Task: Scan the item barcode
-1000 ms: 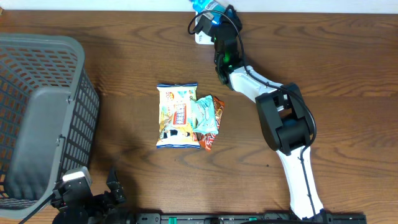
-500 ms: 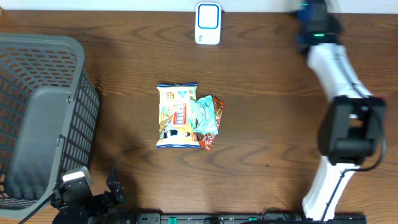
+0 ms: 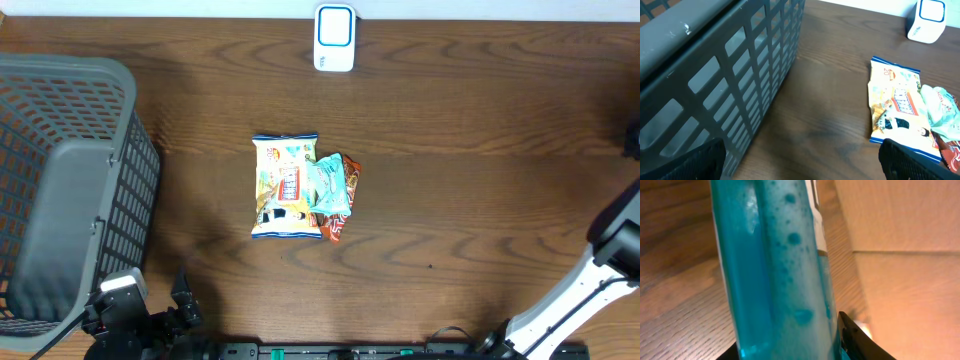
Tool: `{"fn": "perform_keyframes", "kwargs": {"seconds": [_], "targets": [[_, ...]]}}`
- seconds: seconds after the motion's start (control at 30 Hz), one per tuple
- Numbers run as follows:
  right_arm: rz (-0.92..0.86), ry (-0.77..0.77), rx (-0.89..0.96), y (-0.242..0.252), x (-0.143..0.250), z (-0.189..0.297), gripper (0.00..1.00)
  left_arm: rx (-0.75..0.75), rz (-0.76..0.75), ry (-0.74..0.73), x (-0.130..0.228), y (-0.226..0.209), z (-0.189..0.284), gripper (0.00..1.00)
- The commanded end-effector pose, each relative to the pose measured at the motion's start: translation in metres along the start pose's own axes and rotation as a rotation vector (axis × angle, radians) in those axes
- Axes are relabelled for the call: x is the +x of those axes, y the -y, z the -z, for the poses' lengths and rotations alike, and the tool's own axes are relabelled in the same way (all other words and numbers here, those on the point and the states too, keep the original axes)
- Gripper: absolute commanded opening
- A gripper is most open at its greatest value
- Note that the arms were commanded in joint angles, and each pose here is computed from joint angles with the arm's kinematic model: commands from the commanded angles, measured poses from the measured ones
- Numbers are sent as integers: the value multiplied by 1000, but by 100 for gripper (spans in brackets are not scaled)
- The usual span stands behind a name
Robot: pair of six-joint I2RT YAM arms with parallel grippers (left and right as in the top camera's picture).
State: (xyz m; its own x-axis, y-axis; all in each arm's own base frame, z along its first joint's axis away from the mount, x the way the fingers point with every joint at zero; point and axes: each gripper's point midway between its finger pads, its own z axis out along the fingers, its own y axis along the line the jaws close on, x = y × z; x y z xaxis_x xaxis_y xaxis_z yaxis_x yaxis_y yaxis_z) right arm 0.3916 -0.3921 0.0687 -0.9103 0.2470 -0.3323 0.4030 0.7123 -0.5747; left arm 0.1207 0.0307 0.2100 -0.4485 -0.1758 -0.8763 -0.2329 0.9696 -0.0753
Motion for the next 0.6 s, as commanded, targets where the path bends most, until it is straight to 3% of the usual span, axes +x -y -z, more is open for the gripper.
{"fn": "perform_keyframes", "kwargs": {"seconds": [0.0, 0.17, 0.2, 0.3, 0.43, 0.57], "targets": [[-224, 37, -126, 5, -2, -4, 13, -4, 13, 9, -2, -1, 1, 98], [-303, 13, -195, 5, 8, -8, 50, -4, 13, 9, -2, -1, 1, 98], [-315, 5, -197, 4, 9, -8, 68, -4, 13, 9, -2, -1, 1, 98], [-336, 6, -202, 5, 7, -1, 99, -4, 13, 9, -2, -1, 1, 98], [-404, 114, -337, 0, -23, 48, 99, -4, 13, 9, -2, -1, 1, 98], [-458, 314, -708, -21, -68, 140, 99, -4, 13, 9, -2, -1, 1, 98]]}}
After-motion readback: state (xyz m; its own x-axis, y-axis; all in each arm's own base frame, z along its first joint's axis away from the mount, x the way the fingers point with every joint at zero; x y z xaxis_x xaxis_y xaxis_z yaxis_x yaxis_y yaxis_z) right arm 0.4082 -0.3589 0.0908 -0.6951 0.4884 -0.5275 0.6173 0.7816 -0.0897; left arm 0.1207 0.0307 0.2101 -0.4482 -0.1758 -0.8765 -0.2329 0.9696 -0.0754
